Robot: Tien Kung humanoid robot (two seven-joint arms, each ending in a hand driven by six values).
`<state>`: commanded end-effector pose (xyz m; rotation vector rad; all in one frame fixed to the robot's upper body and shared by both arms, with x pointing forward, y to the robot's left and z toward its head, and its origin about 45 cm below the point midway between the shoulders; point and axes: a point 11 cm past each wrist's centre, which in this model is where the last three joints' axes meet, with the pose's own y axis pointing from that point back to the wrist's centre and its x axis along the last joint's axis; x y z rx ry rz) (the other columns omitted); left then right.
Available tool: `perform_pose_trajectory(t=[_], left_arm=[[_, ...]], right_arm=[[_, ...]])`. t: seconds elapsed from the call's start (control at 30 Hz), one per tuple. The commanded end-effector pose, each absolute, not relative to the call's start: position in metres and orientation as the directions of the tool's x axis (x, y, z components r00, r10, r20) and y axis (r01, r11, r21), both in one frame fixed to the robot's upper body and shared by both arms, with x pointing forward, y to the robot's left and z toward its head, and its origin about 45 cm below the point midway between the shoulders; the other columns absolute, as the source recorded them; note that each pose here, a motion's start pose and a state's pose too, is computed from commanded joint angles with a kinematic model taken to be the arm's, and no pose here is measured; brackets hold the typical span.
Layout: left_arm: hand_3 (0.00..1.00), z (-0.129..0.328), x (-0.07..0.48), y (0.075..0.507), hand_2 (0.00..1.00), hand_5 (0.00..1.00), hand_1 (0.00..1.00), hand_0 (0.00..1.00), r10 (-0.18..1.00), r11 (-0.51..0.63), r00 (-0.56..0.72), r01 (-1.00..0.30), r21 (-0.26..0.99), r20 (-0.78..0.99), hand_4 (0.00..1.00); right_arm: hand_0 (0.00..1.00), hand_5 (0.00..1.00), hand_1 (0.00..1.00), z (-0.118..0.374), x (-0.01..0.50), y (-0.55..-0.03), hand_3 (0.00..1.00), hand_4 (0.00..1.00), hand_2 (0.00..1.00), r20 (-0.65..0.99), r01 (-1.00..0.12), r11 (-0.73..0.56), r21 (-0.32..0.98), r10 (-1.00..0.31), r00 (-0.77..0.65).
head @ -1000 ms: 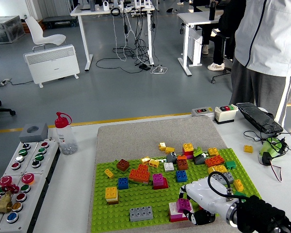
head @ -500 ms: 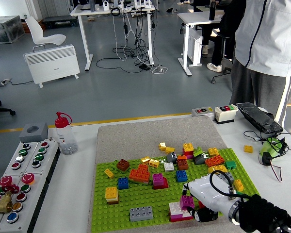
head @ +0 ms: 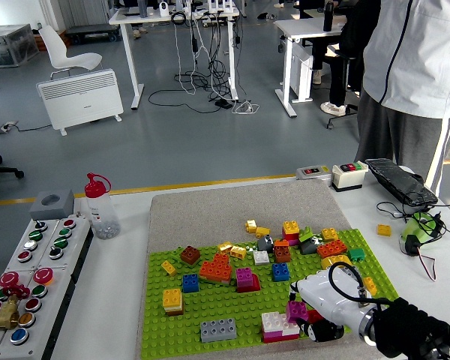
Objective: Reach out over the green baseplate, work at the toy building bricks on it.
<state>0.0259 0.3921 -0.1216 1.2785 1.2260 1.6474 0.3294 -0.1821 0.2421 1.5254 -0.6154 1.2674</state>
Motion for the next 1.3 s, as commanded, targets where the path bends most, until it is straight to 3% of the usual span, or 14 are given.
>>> perform_pose_trajectory(t=[1.3], left_arm=[[0.675, -0.122, 0.024, 0.391, 0.790, 0.998, 0.777, 0.728, 0.919, -0.301, -0.260, 0.023, 0.953, 0.296, 0.480]], right_arm=[[0.129, 0.275, 0.324, 0.234, 0.328, -0.169, 0.606, 0.554, 0.581, 0.907, -0.838, -0.367, 0.403, 0.279, 0.314]])
